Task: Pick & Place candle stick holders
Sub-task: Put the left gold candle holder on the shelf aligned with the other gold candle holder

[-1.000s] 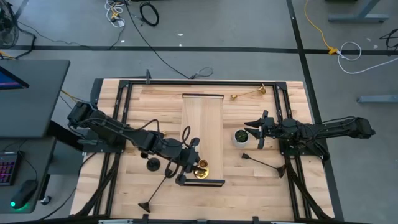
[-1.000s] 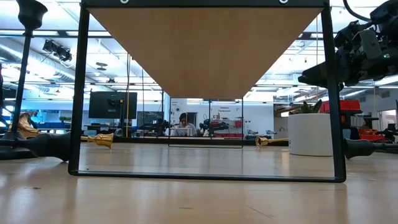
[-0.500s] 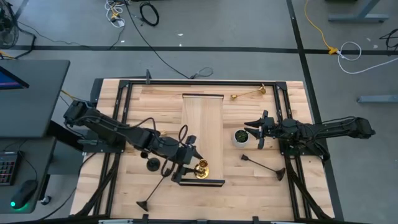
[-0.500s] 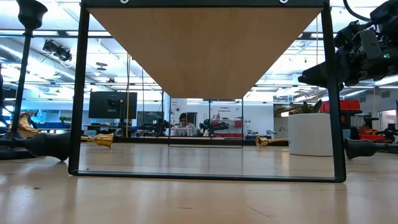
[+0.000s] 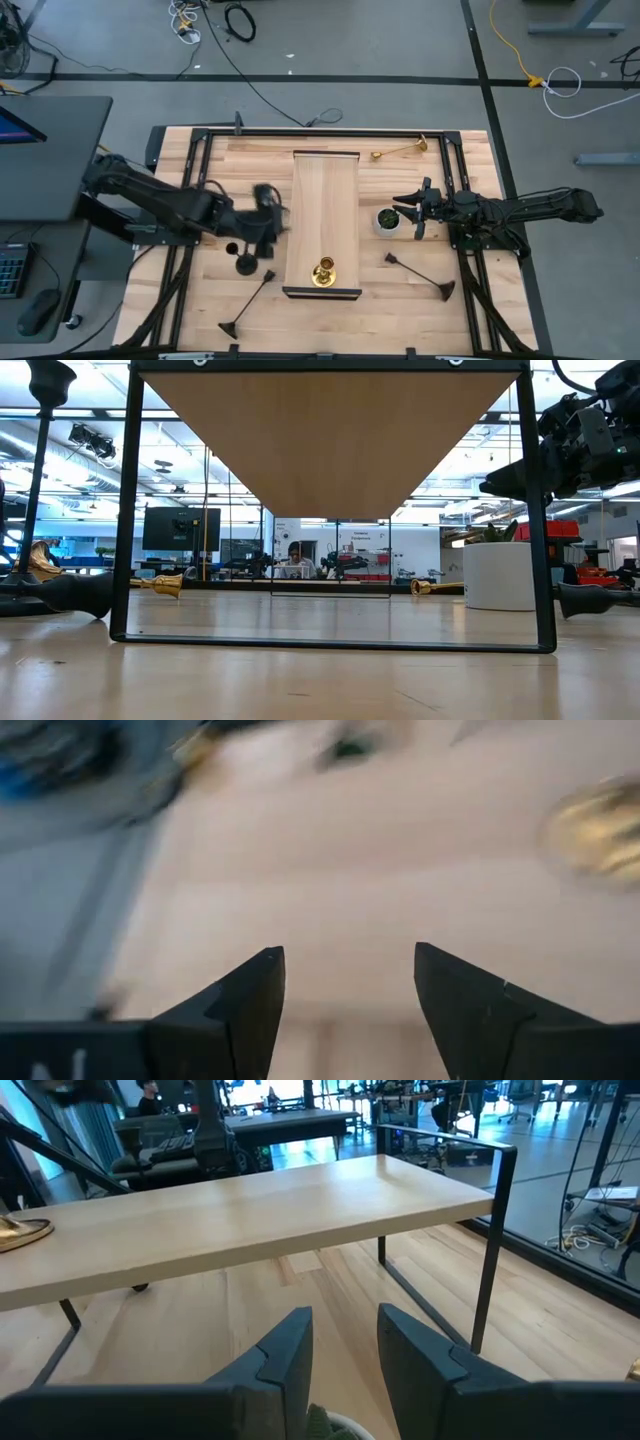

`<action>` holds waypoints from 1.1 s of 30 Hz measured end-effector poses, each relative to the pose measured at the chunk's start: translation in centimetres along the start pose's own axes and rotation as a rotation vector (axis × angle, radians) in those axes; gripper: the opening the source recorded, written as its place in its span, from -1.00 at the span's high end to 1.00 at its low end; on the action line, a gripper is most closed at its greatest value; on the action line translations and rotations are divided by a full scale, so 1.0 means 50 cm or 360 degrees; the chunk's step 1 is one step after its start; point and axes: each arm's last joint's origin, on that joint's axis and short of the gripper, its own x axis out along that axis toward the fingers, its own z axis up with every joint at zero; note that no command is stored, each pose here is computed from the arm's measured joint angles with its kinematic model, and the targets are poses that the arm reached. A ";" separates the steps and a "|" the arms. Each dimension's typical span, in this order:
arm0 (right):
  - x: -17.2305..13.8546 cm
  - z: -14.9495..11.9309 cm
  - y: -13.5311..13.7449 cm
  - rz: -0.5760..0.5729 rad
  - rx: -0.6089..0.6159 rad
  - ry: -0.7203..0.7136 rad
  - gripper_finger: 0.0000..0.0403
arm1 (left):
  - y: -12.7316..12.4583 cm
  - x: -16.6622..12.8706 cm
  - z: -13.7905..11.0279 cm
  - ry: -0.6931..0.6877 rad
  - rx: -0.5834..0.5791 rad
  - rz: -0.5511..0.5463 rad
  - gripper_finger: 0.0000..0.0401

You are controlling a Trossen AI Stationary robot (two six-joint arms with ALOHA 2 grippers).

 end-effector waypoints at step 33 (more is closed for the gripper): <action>0.000 0.000 0.000 0.0000 0.0000 0.0000 0.43 | 0.128 0.092 -0.290 0.1383 -0.0791 -0.0310 -0.11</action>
